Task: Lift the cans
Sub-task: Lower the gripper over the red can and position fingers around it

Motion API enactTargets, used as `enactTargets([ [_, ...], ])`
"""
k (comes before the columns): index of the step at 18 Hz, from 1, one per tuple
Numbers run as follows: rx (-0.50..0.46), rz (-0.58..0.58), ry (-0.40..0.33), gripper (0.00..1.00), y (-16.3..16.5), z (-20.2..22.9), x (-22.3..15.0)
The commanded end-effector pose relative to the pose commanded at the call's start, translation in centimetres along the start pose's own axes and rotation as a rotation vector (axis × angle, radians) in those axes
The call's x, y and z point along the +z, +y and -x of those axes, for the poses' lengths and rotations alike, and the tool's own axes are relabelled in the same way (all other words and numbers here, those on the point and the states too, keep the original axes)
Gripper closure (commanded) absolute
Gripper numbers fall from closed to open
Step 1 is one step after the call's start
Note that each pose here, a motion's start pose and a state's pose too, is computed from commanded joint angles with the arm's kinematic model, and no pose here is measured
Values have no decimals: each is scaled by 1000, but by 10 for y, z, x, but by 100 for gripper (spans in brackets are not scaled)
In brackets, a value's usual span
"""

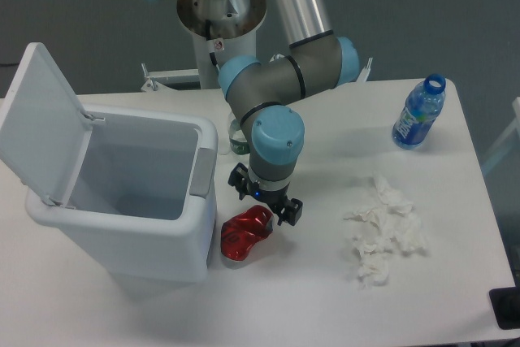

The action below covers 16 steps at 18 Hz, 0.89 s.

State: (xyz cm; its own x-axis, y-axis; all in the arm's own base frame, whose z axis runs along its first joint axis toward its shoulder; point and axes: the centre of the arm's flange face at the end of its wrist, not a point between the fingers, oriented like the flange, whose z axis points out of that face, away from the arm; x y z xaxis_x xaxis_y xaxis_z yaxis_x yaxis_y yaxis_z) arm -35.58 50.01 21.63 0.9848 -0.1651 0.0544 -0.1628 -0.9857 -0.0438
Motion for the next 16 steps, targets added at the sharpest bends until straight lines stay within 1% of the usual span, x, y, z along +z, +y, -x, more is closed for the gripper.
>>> enactTargets([
  [13,-1,8,10,0,-2,3,9],
  [16,8,11,10,0,-7,1,12],
])
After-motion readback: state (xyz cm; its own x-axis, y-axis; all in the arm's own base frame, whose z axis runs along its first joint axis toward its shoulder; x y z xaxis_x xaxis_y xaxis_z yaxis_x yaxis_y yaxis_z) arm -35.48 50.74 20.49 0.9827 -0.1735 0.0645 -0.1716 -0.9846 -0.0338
